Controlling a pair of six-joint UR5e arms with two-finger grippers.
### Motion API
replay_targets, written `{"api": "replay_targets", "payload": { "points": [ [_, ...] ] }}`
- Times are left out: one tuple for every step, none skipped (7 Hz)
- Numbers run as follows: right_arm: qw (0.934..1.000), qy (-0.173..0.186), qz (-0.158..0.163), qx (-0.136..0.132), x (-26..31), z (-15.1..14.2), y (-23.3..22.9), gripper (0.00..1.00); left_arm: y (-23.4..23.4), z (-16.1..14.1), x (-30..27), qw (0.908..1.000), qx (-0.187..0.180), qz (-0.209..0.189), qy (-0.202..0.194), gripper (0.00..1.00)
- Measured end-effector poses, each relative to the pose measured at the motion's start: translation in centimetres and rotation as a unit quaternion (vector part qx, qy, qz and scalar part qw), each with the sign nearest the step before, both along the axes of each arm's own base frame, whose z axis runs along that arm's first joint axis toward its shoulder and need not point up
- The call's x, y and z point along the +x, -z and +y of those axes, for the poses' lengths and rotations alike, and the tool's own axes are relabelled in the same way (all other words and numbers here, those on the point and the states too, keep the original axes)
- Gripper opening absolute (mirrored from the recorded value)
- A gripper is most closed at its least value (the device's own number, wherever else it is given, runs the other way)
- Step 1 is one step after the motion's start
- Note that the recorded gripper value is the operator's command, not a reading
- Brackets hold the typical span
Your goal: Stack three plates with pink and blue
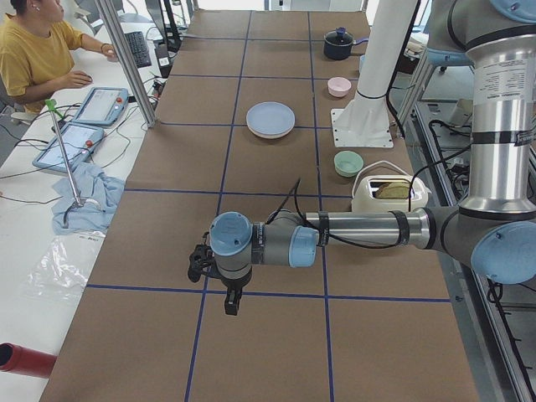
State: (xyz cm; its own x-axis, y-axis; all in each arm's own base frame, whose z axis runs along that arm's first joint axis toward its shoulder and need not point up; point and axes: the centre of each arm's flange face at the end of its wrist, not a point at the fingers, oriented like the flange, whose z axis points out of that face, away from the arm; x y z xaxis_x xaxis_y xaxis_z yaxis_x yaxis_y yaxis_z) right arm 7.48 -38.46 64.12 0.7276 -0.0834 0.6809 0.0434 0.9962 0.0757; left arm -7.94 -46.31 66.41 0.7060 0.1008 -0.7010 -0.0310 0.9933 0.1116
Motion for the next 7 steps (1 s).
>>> {"api": "replay_targets", "payload": {
  "points": [
    [1.0000, 0.000, 0.000, 0.000, 0.00, 0.00, -0.02, 1.00, 0.02, -0.01, 0.02, 1.0000, 0.000, 0.000, 0.000, 1.00],
    [1.0000, 0.000, 0.000, 0.000, 0.00, 0.00, -0.02, 1.00, 0.03, -0.01, 0.05, 1.0000, 0.000, 0.000, 0.000, 1.00],
    [1.0000, 0.000, 0.000, 0.000, 0.00, 0.00, -0.03, 1.00, 0.02, -0.01, 0.05, 1.0000, 0.000, 0.000, 0.000, 1.00],
    [1.0000, 0.000, 0.000, -0.001, 0.00, 0.01, -0.09, 1.00, -0.01, -0.01, 0.04, 1.0000, 0.000, 0.000, 0.000, 1.00],
    [1.0000, 0.000, 0.000, -0.002, 0.00, 0.03, -0.21, 1.00, -0.03, 0.00, 0.04, 1.0000, 0.000, 0.000, 0.000, 1.00],
    [1.0000, 0.000, 0.000, -0.004, 0.00, 0.05, -0.35, 1.00, -0.04, 0.00, 0.04, 1.0000, -0.001, 0.000, 0.000, 1.00],
    [1.0000, 0.000, 0.000, -0.004, 0.00, 0.06, -0.42, 1.00, -0.04, 0.00, 0.04, 1.0000, -0.001, 0.000, 0.000, 1.00]
  ]
}}
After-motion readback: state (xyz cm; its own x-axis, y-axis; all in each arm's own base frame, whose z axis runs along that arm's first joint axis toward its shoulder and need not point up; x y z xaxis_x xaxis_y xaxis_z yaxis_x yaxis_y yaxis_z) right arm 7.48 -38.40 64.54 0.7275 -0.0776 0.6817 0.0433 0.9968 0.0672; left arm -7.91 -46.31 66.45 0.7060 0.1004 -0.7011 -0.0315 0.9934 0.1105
